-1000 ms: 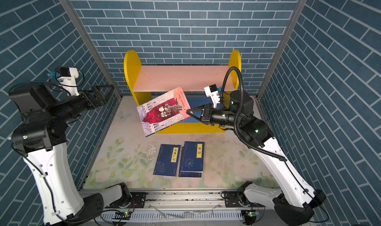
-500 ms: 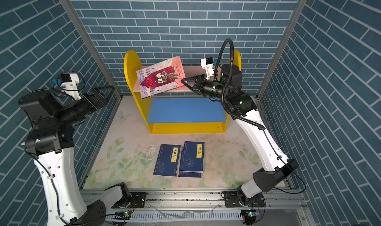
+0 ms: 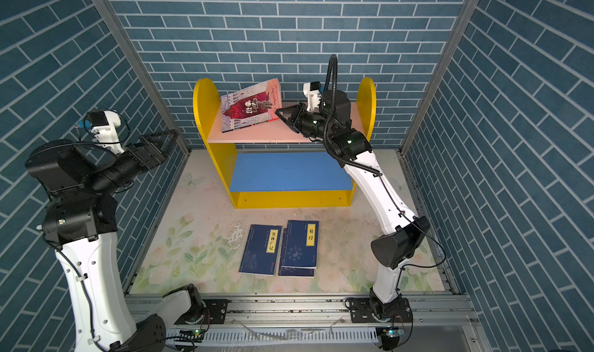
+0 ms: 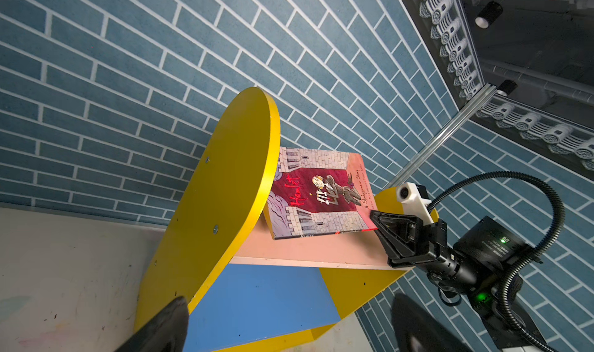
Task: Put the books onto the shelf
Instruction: 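Lower the Hamlet book onto the pink top shelf with the right gripper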
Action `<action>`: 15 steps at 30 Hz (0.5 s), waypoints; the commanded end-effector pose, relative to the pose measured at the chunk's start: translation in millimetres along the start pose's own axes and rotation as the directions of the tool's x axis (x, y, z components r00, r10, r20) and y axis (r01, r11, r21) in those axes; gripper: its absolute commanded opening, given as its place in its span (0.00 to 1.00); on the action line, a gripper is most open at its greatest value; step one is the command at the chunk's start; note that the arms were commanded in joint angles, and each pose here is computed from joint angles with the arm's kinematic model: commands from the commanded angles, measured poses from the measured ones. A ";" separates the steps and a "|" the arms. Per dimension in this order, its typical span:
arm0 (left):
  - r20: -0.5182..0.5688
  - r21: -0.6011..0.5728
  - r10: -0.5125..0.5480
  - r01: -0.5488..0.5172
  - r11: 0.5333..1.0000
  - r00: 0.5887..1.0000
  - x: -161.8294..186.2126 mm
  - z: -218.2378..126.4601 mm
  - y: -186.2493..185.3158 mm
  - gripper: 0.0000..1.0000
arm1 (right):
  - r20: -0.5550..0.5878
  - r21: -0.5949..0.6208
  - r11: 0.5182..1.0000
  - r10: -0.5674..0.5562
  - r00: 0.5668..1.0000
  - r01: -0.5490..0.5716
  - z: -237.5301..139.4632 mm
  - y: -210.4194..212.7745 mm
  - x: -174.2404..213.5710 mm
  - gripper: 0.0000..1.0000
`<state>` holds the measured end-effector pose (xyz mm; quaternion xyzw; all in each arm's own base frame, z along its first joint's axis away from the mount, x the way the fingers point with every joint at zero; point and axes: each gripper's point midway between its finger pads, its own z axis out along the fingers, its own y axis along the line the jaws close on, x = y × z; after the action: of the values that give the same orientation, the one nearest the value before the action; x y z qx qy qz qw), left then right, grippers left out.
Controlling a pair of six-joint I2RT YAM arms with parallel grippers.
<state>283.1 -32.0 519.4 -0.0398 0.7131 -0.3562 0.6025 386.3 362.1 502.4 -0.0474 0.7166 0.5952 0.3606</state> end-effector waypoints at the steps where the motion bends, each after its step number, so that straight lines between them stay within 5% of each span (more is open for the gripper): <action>1: 0.007 0.045 0.028 -0.028 0.999 1.000 -2.4 1.9 -7.8 1.00 | 0.018 -0.018 0.999 -0.043 0.999 0.043 5.4 17.6 -2.6 0.00; 15: -0.011 0.075 0.027 -0.026 0.997 1.000 0.7 4.5 -13.0 1.00 | -0.005 0.043 0.999 -0.030 1.000 0.030 25.9 11.5 17.1 0.00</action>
<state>284.7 -39.3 522.3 -0.0216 0.7095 -0.3689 0.6000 384.3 394.0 490.5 -0.0403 0.7368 0.5784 0.3479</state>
